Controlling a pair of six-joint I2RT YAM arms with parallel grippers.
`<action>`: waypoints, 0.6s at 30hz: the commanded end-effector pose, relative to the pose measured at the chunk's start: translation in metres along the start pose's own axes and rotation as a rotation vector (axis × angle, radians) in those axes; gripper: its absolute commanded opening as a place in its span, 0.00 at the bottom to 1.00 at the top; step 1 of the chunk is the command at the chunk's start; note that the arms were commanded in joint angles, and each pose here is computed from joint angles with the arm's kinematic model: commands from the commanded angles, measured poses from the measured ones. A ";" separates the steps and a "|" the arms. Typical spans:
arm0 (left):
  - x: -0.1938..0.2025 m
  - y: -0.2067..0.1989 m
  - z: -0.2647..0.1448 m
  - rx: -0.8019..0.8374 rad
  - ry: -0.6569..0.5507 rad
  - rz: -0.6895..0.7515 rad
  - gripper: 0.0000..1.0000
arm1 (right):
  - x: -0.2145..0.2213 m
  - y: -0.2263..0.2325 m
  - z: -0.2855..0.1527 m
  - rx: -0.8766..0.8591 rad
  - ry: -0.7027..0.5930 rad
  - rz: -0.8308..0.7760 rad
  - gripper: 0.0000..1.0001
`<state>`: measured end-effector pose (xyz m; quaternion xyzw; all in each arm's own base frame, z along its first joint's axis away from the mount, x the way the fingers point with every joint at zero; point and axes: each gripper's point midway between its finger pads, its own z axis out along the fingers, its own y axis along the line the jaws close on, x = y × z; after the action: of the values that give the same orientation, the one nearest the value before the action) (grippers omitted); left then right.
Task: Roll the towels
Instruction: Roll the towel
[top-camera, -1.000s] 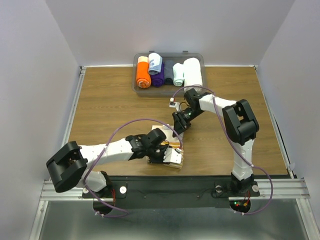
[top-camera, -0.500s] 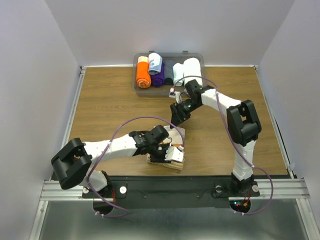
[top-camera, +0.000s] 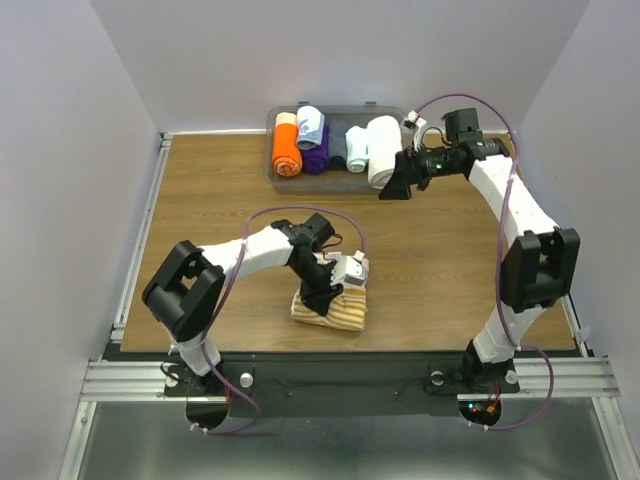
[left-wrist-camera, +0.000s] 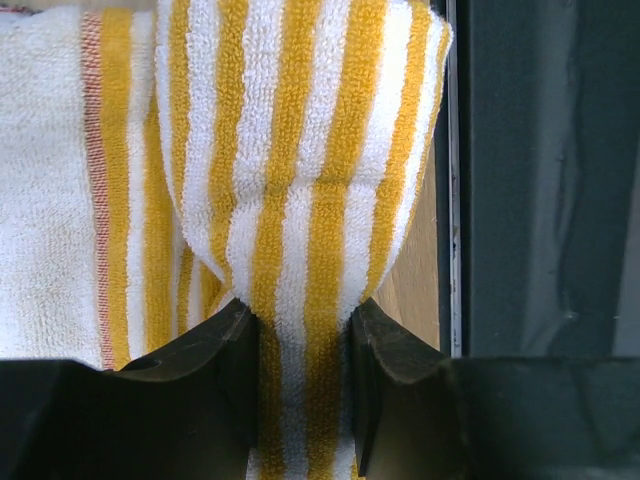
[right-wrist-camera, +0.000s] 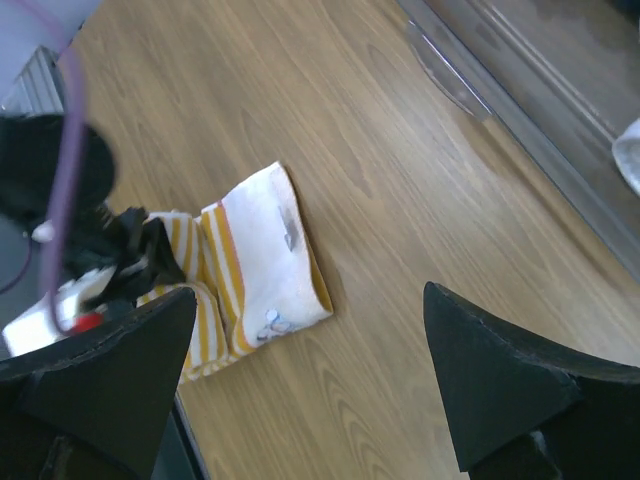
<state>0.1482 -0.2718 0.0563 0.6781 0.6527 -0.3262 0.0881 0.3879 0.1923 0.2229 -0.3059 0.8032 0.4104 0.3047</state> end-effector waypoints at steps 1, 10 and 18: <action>0.012 -0.013 -0.006 0.149 0.036 -0.168 0.22 | 0.004 0.035 -0.023 0.005 0.016 -0.161 1.00; 0.013 0.022 0.000 0.286 0.004 -0.335 0.26 | 0.095 0.081 -0.034 0.053 0.227 -0.322 1.00; 0.027 0.054 0.008 0.358 -0.002 -0.449 0.27 | 0.138 0.102 0.010 0.088 0.348 -0.478 1.00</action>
<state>0.1810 -0.2757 0.0503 0.4944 0.7168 -0.4815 -0.0996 0.2110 0.2066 0.1680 -0.5146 0.7728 0.2989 0.2205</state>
